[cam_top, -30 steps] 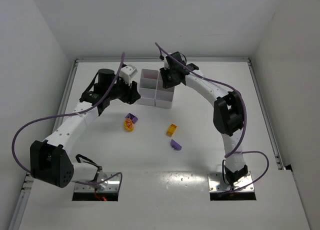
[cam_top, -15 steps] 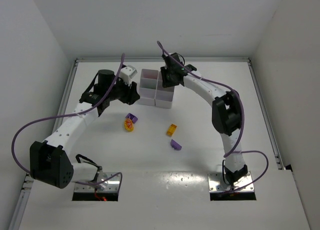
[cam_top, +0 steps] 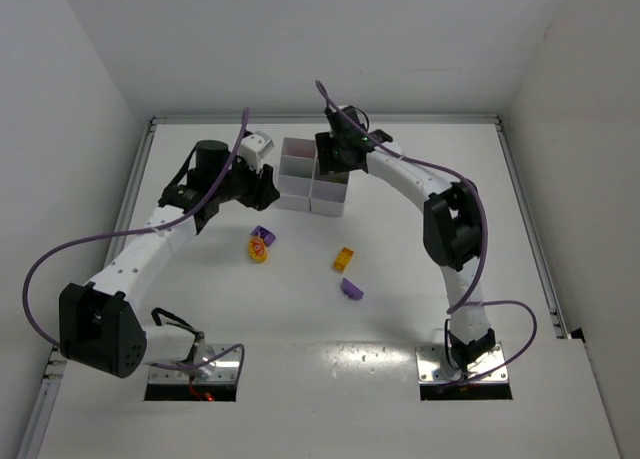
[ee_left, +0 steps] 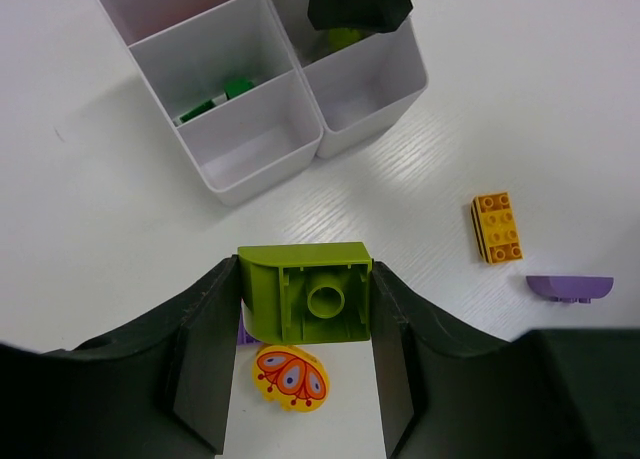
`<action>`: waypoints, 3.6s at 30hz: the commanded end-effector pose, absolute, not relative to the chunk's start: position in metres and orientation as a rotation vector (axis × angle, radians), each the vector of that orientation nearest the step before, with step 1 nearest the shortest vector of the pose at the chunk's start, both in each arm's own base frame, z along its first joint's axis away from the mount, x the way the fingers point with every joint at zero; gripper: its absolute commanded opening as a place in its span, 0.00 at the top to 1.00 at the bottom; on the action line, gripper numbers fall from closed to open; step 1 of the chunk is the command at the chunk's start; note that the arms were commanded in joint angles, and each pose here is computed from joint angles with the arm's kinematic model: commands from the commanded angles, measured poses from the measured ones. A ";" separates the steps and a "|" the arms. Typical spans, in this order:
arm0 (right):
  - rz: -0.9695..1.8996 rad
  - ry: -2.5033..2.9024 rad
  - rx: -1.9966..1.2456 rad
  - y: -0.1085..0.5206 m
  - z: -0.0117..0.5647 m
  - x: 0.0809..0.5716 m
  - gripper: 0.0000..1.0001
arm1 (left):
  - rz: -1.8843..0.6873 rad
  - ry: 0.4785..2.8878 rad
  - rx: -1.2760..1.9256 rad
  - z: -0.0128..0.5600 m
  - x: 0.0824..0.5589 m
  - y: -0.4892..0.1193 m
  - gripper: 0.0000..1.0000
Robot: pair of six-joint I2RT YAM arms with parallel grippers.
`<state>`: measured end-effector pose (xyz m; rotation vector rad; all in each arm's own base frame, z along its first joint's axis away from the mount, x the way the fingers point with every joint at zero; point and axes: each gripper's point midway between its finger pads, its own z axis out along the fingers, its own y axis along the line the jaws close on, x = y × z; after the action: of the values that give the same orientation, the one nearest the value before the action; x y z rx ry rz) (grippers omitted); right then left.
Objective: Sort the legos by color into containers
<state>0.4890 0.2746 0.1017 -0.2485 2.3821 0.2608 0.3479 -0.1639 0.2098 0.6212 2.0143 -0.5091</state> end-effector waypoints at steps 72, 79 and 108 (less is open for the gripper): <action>0.114 2.201 -0.436 0.094 0.200 0.453 0.30 | -0.562 1.853 0.461 0.233 0.460 -0.332 0.17; 0.266 2.253 -0.729 0.108 0.170 0.407 0.38 | -0.565 1.818 0.370 0.286 0.437 -0.301 0.17; 0.464 0.933 -2.462 0.225 0.044 0.296 0.41 | -0.515 2.186 0.565 0.201 0.307 -0.110 0.00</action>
<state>0.2862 0.2021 0.0320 -2.4292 1.1913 0.4915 0.3127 -0.1267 0.2067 0.5629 2.1628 -0.5738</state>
